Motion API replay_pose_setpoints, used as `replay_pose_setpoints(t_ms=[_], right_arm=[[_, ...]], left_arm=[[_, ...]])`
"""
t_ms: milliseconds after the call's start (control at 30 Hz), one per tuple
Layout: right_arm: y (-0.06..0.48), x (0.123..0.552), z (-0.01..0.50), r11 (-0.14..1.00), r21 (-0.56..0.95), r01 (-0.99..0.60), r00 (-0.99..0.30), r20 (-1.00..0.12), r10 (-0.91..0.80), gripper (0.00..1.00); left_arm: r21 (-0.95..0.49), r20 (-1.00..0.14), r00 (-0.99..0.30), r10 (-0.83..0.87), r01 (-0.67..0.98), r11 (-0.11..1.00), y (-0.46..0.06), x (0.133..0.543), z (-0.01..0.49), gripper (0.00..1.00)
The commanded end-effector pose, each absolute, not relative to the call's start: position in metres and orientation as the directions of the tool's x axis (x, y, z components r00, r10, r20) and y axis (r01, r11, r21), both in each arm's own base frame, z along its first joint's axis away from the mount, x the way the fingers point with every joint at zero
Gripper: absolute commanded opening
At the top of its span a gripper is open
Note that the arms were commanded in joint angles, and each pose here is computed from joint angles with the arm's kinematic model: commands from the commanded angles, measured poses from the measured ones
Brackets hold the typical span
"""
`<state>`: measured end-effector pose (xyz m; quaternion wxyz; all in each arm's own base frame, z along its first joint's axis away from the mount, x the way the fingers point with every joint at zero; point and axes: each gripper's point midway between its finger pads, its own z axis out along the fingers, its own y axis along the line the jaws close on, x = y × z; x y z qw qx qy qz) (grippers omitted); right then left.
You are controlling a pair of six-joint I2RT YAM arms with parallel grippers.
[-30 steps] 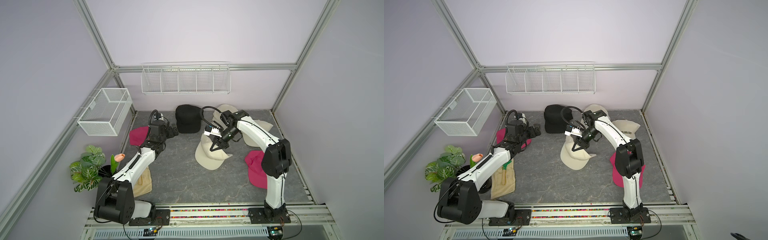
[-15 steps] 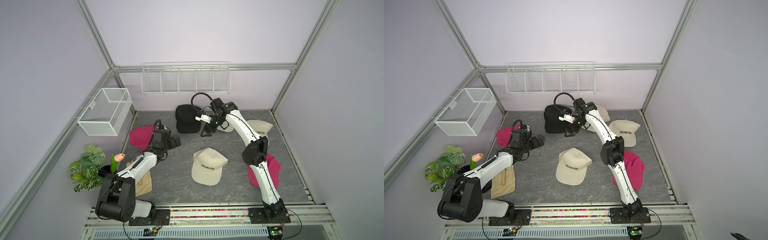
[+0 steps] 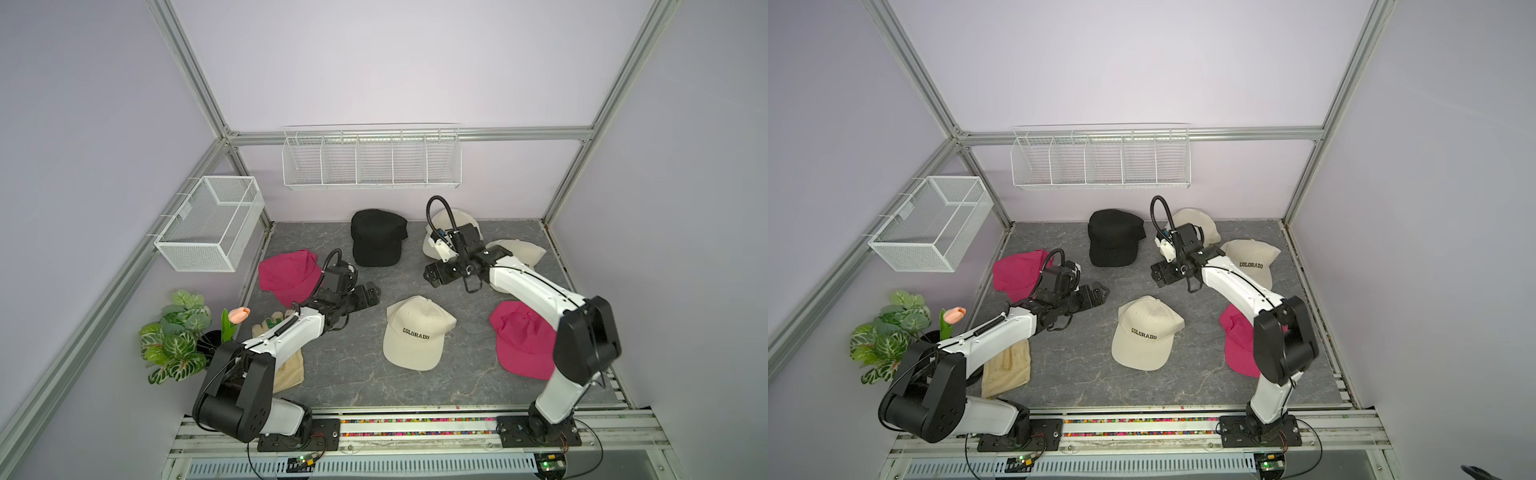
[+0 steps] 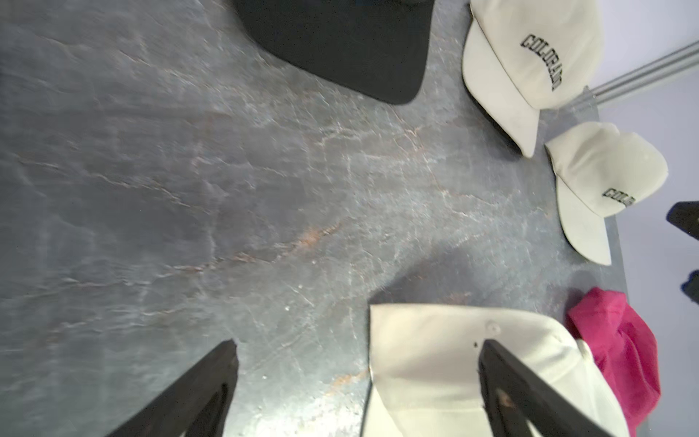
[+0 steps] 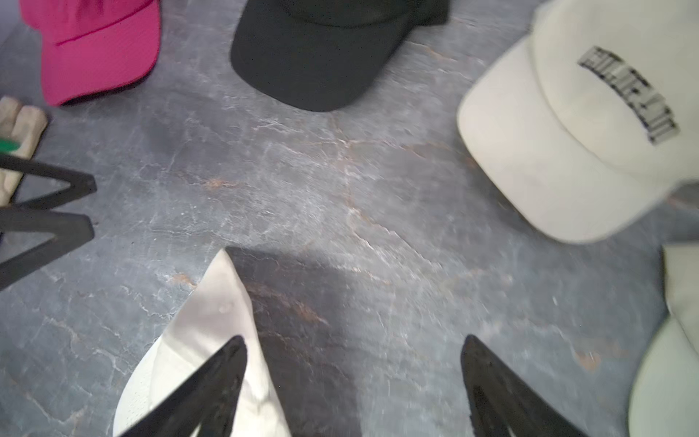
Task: Stack the baseball caps by color
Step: Move the baseball cap to the center of the board.
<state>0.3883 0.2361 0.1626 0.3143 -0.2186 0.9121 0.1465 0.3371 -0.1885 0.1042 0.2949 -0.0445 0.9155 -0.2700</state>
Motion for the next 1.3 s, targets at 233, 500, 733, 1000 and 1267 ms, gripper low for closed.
replay_pose_setpoints(t_ms=[233,500,733,1000,1267], right_arm=[[0.161,0.343,0.154,0.930,0.361,-0.071,-0.761,-0.622,0.183,0.89],[0.175,0.270,0.137,0.744,0.656,-0.130,-0.777,-0.534,0.335,0.89],[0.185,0.226,0.136,0.664,0.704,-0.253,-0.801,-0.537,0.264,0.89],[0.192,0.213,0.124,0.646,0.688,-0.330,-0.805,-0.563,0.188,0.89],[0.212,0.213,0.108,0.636,0.673,-0.377,-0.841,-0.537,0.070,0.89]], left_arm=[[-0.608,-0.390,-0.893,-0.224,0.067,0.791,-0.215,0.293,0.079,1.00],[-0.663,-0.362,-0.914,-0.182,0.115,0.740,-0.238,0.272,0.078,1.00],[-0.713,-0.339,-0.921,-0.192,0.119,0.691,-0.242,0.263,0.078,1.00],[-0.714,-0.330,-0.915,-0.230,0.082,0.696,-0.239,0.261,0.067,1.00],[-0.724,-0.323,-0.921,-0.217,0.093,0.683,-0.247,0.258,0.064,0.98]])
